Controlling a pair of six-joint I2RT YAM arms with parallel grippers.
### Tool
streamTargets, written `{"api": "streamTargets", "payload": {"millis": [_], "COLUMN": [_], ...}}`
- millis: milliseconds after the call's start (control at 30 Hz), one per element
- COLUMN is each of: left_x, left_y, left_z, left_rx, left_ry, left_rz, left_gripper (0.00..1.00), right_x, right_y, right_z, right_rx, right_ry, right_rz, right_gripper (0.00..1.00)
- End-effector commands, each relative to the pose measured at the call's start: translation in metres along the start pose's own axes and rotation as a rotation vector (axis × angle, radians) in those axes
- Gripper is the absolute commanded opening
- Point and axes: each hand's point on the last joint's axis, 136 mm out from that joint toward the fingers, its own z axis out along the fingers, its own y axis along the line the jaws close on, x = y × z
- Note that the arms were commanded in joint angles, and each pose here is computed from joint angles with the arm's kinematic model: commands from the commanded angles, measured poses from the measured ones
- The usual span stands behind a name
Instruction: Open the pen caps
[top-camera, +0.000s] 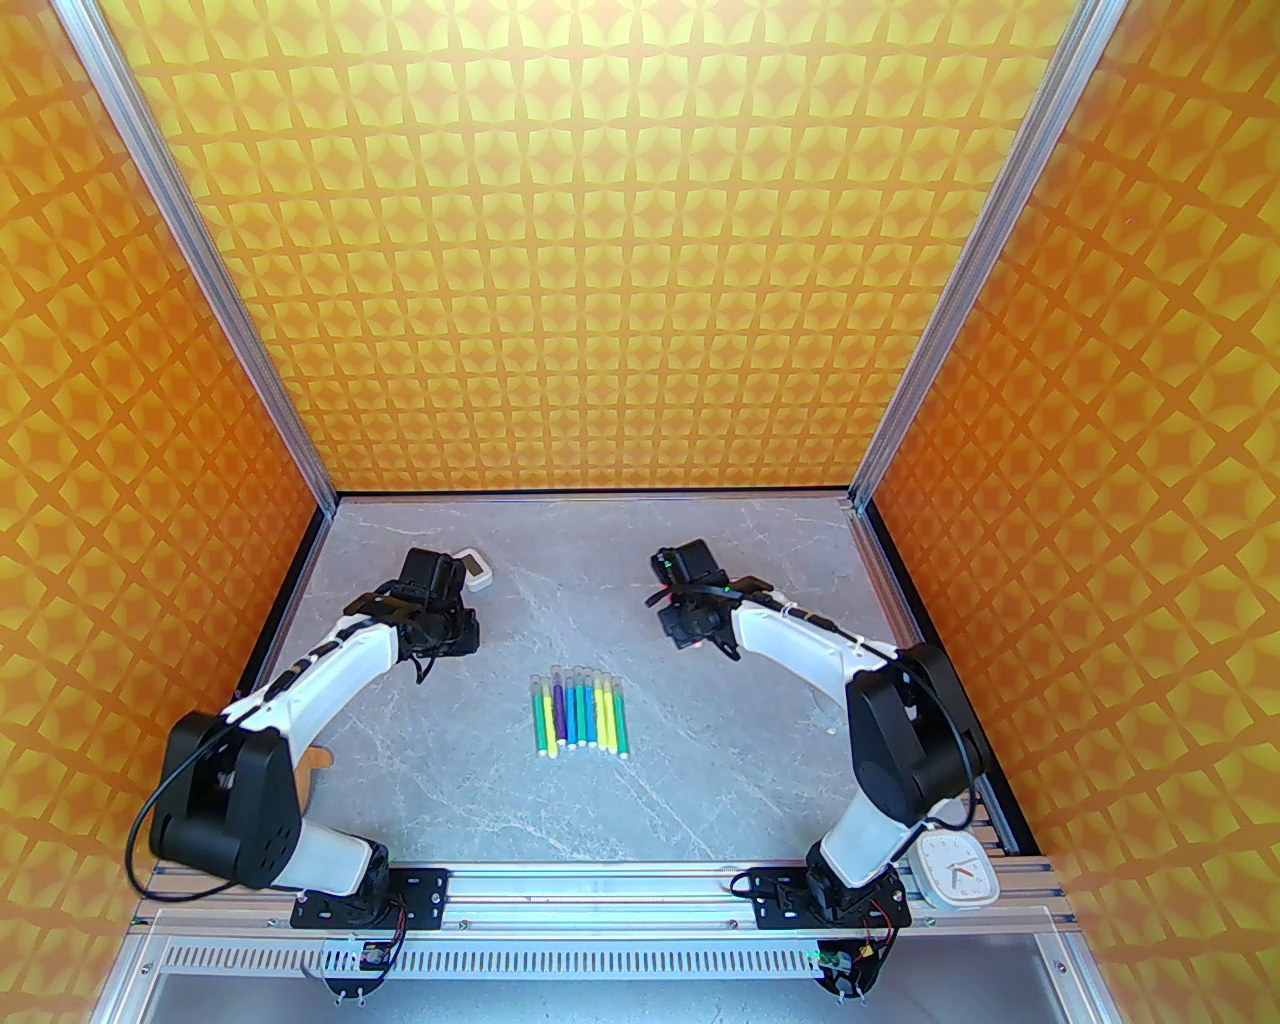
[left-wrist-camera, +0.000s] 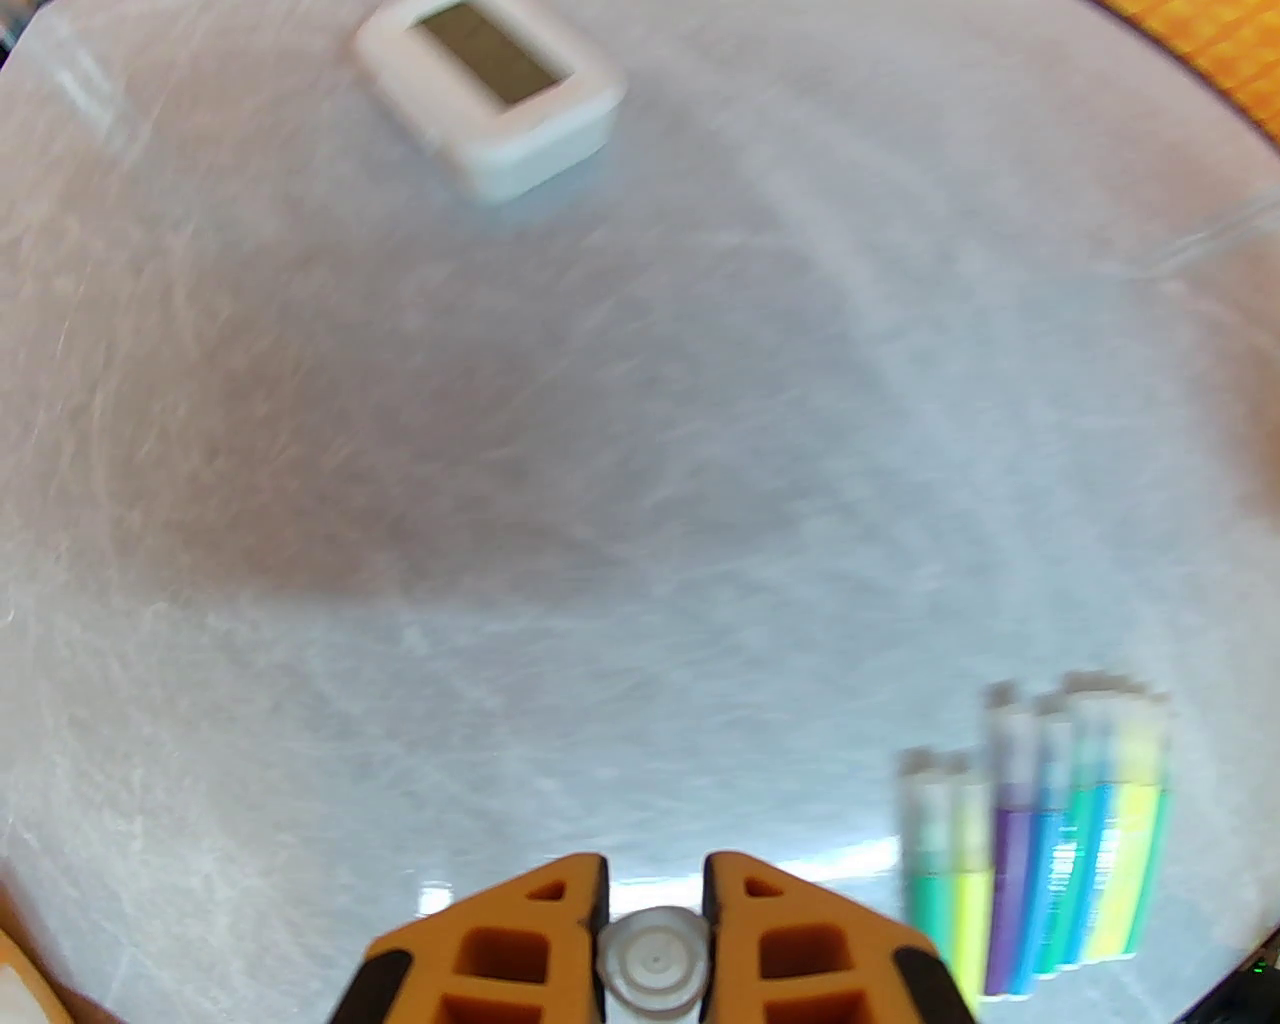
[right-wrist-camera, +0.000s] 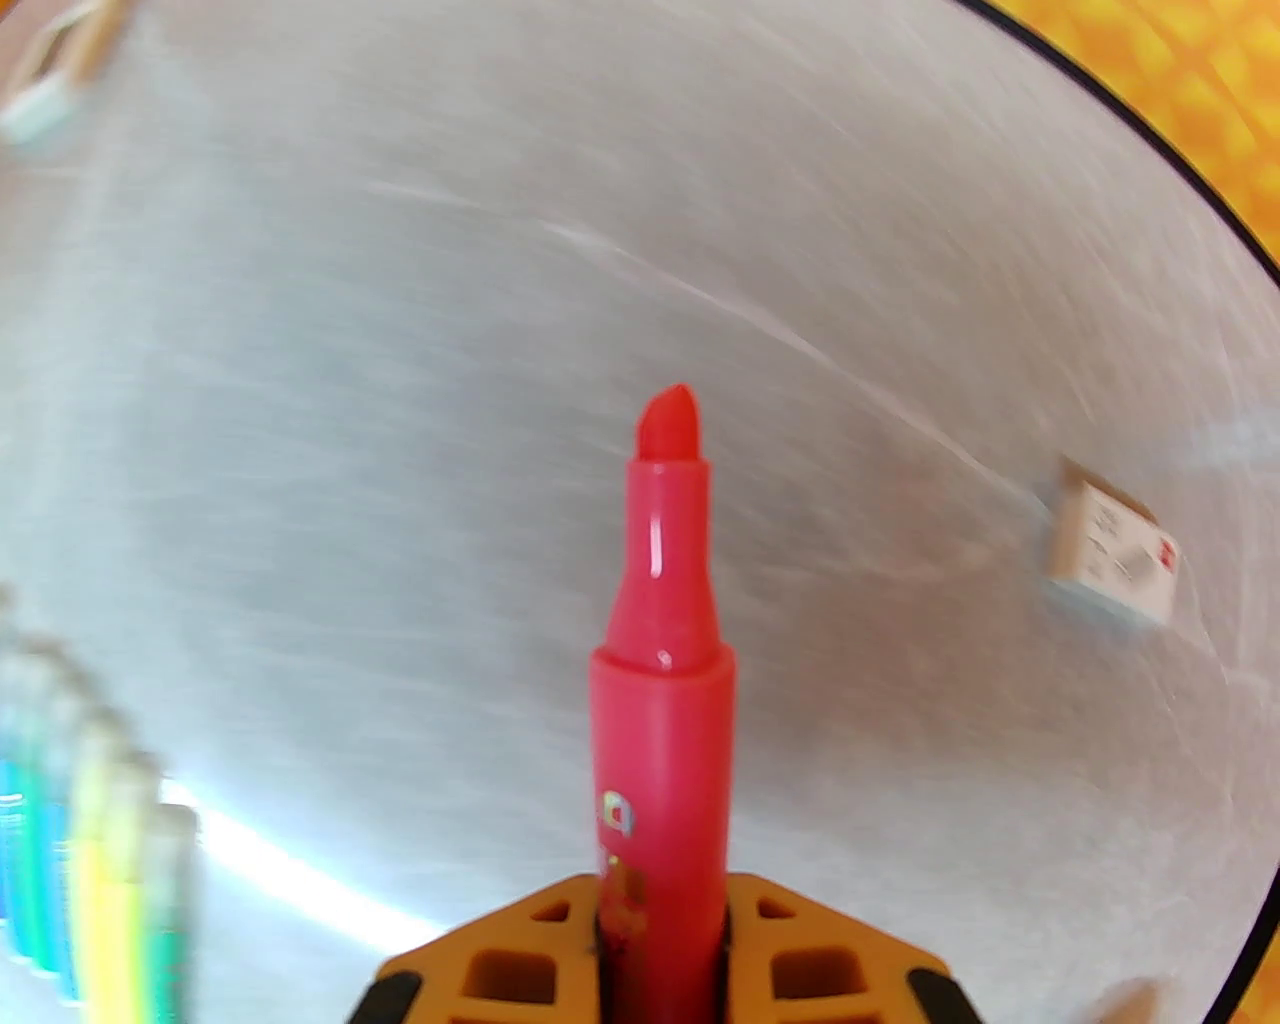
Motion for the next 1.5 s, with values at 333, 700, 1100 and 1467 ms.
{"api": "streamTargets", "payload": {"millis": [333,700,1100,1467], "left_x": [-0.009,-0.019,-0.030,-0.026], "left_y": [0.054,0.073,0.074,0.076], "left_z": [0.041,0.070,0.088,0.096], "left_rx": [-0.128,-0.149,-0.150,-0.152], "left_ry": [0.100,0.151,0.188,0.212], "left_rz": [-0.027,-0.026,-0.005,0.010], "left_gripper": [0.00,0.00,0.02,0.18], "right_x": [0.006,0.026,0.042,0.050], "right_y": [-0.055,-0.053,-0.048,-0.046], "right_z": [0.033,0.054,0.061,0.066], "right_rx": [0.049,0.010,-0.021,-0.028], "right_ry": [0.078,0.150,0.214,0.244], "right_rz": [0.042,0.016,0.019,0.025], "right_gripper": [0.00,0.04,0.13,0.18]}}
